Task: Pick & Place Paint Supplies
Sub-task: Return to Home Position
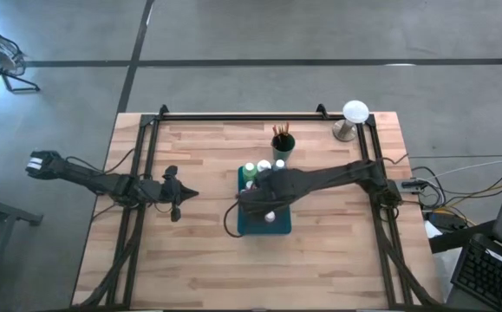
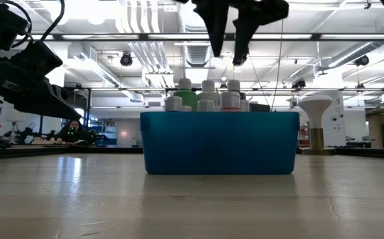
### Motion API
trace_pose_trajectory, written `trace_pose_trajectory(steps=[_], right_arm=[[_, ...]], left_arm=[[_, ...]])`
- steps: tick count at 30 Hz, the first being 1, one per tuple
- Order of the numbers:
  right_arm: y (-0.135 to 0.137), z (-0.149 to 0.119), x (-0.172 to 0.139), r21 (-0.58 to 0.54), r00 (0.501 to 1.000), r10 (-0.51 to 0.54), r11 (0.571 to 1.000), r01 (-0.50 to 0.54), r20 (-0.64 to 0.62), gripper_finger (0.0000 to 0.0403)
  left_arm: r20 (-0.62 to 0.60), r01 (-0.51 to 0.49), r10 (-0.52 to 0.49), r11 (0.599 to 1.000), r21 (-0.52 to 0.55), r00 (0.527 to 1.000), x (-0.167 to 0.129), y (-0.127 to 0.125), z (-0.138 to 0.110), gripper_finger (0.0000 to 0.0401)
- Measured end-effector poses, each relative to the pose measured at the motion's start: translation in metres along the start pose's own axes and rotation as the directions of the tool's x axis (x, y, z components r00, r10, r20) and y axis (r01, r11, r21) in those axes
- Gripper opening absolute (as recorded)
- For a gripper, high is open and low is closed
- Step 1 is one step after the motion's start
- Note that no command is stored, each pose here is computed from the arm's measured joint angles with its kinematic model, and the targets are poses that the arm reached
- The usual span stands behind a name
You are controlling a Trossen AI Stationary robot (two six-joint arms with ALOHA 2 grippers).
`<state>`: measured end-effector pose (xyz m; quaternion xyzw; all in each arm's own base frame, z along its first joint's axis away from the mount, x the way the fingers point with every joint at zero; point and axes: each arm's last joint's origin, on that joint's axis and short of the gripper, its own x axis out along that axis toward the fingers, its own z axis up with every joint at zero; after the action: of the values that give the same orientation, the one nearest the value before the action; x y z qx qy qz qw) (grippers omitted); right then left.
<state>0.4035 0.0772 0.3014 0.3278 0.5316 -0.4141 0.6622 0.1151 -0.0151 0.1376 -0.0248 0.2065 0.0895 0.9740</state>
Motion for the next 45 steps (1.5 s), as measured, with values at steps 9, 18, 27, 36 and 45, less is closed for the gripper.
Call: trace_pose_trajectory(steps=[9, 18, 27, 36, 45], right_arm=[[-0.016, 0.0, -0.036, -0.067, 0.986, 0.058, 0.997, -0.049, 0.154, 0.0179], [-0.033, -0.027, -0.079, -0.287, 0.898, 0.117, 0.958, 0.011, 0.423, 0.0172], [-0.061, -0.065, -0.096, -0.398, 0.81, 0.141, 0.909, 0.121, 0.569, 0.0119], [-0.091, -0.065, -0.084, -0.507, 0.744, 0.3, 0.86, 0.061, 0.597, 0.0036], [-0.129, -0.038, -0.067, -0.674, 0.564, 0.545, 0.738, 0.028, 0.62, 0.0009]], left_arm=[[0.0, 0.0, 0.0, 1.0, 0.0, 1.0, 0.0, 0.0, 0.0, 0.0007], [0.0, 0.0, 0.0, 1.0, 0.0, 1.0, 0.0, 0.0, 0.0, 0.0007], [0.0, 0.0, 0.0, 1.0, 0.0, 1.0, 0.0, 0.0, 0.0, 0.0007], [0.0, 0.0, 0.0, 1.0, 0.0, 1.0, 0.0, 0.0, 0.0, 0.0007], [0.0, 0.0, 0.0, 1.0, 0.0, 1.0, 0.0, 0.0, 0.0, 0.0007]])
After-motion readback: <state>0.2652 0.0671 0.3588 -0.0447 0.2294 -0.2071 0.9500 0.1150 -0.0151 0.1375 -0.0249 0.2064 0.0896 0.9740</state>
